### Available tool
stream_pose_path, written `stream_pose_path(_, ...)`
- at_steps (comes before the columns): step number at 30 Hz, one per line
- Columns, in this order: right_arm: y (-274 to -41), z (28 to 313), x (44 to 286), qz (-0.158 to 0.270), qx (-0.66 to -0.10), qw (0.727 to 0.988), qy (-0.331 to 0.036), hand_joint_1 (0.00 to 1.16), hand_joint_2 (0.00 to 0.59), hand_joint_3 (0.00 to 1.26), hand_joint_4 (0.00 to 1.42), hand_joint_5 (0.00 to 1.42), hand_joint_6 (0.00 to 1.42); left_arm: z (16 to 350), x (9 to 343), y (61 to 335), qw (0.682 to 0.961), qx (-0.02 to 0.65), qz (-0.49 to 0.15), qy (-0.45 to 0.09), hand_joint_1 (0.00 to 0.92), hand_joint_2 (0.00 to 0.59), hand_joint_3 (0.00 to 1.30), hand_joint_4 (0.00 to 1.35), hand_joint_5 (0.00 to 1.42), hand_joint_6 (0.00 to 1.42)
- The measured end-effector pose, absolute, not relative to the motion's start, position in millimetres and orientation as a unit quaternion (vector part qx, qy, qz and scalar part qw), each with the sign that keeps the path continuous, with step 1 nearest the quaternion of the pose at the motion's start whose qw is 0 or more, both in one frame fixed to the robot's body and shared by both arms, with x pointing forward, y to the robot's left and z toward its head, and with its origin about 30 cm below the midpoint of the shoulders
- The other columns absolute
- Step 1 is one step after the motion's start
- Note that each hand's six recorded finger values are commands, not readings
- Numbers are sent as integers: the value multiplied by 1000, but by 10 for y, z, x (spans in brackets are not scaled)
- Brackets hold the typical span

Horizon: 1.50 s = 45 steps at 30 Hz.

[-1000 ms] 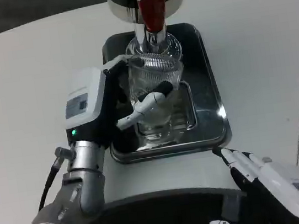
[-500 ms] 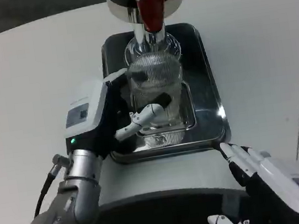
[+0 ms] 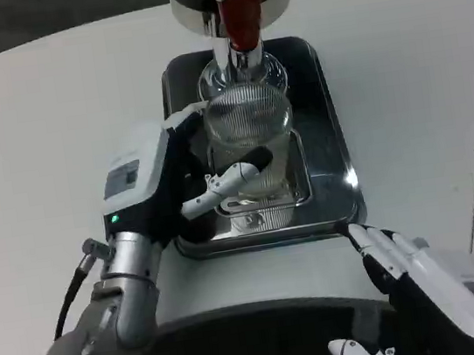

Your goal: Grasp the cup under the faucet to collect the drink, then remove the cup.

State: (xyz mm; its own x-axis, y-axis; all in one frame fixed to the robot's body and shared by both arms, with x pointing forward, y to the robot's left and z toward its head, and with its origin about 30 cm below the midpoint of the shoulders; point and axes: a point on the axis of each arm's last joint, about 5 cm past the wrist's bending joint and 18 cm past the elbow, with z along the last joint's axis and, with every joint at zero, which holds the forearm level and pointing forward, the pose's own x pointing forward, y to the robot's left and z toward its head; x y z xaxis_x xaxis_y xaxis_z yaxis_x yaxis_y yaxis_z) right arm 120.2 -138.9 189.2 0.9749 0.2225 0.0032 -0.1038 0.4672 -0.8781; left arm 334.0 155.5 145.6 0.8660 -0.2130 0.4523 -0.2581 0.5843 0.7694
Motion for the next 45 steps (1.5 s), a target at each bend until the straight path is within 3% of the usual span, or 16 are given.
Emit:
stream_pose_path(10, -1390, 1876, 1186, 96, -505, 856, -52, 321, 386, 0, 0, 0, 0, 1545, 3401, 1504, 857, 457, 11, -238, 0, 66, 331, 275, 697, 1126)
stream_pose_path(12, -1389, 1876, 1186, 96, -504, 857, -53, 323, 388, 0, 0, 0, 0, 1550, 3403, 1506, 860, 452, 10, -236, 0, 35, 318, 258, 673, 1085)
stream_pose_path(15, -1390, 1876, 1187, 95, -503, 858, -53, 327, 389, 0, 0, 0, 0, 1559, 3401, 1508, 864, 445, 5, -237, 0, 1, 300, 238, 617, 969)
stream_pose_path(26, -1390, 1890, 1218, 94, -499, 859, -62, 334, 390, 0, 0, 0, 0, 1530, 3314, 1730, 899, 374, -35, -226, 0, 0, 180, 111, 388, 533)
stream_pose_path(37, -1387, 1894, 1234, 94, -497, 860, -67, 336, 390, 0, 0, 0, 0, 1444, 3210, 1843, 903, 358, -44, -235, 0, 0, 159, 96, 345, 400)
stream_pose_path(45, -1388, 1878, 1248, 97, -499, 859, -64, 336, 390, 0, 0, 0, 0, 1606, 3159, 1958, 899, 321, -59, -291, 0, 0, 120, 63, 237, 196)
